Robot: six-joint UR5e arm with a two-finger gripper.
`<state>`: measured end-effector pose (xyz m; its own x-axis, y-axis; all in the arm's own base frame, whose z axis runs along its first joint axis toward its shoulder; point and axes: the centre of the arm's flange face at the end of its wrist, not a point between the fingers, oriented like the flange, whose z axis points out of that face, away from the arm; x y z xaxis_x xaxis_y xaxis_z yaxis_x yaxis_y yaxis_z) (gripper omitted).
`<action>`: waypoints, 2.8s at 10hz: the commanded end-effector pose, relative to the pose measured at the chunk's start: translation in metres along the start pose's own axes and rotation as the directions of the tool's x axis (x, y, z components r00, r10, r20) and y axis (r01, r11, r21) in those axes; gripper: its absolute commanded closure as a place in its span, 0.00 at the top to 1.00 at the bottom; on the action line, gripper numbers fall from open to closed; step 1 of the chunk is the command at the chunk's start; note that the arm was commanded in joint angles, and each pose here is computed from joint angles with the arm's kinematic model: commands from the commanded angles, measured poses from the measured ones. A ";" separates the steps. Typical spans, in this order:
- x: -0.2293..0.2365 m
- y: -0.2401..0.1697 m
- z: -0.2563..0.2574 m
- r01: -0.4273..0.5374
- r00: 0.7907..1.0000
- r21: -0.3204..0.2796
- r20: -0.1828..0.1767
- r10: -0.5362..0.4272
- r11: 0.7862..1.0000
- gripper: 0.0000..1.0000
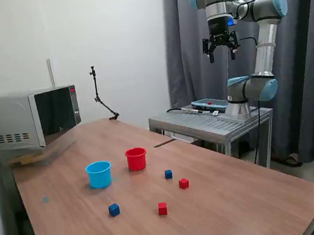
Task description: Place red objects in the red bin, and blue objects in the blue bin.
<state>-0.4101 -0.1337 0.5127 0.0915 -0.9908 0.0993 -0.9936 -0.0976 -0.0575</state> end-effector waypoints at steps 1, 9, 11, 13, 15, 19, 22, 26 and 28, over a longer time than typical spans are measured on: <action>-0.001 0.000 0.001 -0.003 1.000 0.001 0.000 0.003 1.000 1.00; -0.001 0.000 0.001 -0.003 1.000 0.001 0.000 0.003 1.000 1.00; -0.001 0.000 0.001 -0.003 1.000 0.001 0.000 0.003 1.000 1.00; 0.000 0.000 0.001 -0.002 1.000 0.002 0.000 0.002 1.000 1.00; -0.001 0.000 0.001 -0.003 1.000 0.002 0.001 0.003 1.000 1.00; 0.000 0.000 0.001 -0.002 1.000 0.002 0.000 0.002 1.000 1.00; 0.000 0.000 0.001 0.000 1.000 0.002 0.001 0.000 1.000 1.00; -0.008 0.002 -0.001 -0.018 1.000 -0.002 -0.001 0.018 1.000 1.00; -0.011 0.003 -0.004 -0.033 0.999 -0.007 -0.001 0.033 0.999 1.00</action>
<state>-0.4131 -0.1261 0.5131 0.0721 -0.9925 0.0985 -0.9953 -0.0780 -0.0572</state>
